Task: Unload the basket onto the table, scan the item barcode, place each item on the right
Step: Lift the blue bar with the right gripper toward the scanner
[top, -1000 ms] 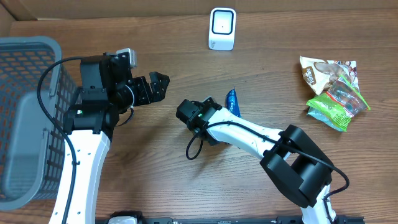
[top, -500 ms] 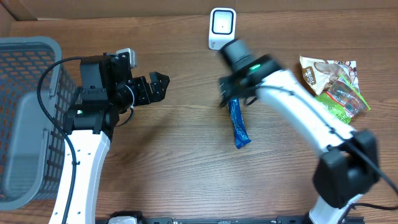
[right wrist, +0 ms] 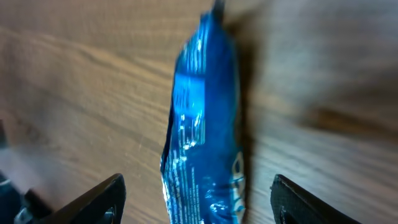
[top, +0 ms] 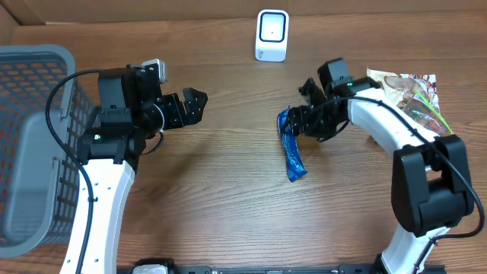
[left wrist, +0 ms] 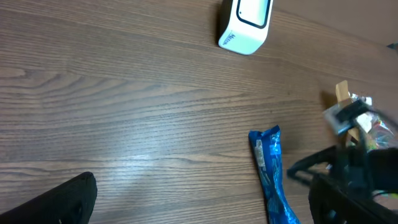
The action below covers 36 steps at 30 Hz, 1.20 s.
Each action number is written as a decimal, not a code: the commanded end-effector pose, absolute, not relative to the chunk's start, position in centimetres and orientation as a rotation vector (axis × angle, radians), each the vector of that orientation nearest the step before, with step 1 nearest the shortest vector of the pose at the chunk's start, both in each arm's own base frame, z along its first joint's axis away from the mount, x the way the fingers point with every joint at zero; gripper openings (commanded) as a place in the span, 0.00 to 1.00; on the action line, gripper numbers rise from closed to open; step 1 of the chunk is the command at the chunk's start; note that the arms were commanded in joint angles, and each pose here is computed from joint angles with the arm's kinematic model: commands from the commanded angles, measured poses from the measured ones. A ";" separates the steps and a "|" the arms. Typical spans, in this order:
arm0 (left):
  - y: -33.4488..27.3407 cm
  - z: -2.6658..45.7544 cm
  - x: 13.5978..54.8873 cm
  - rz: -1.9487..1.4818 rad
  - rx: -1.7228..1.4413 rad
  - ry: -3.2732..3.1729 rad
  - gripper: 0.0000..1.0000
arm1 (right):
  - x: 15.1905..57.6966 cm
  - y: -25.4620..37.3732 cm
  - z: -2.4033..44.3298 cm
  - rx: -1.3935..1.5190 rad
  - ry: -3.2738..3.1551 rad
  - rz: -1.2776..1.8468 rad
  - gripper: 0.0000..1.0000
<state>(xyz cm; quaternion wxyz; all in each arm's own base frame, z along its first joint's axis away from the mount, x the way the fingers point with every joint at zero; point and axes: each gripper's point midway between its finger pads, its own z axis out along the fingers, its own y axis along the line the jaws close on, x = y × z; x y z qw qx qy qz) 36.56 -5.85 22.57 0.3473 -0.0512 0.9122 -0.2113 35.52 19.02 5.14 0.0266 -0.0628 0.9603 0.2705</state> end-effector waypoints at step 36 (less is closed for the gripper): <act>-5.9 22.9 36.8 -0.535 -0.107 2.356 1.00 | 35.7 19.0 1.6 0.101 2.995 0.926 0.04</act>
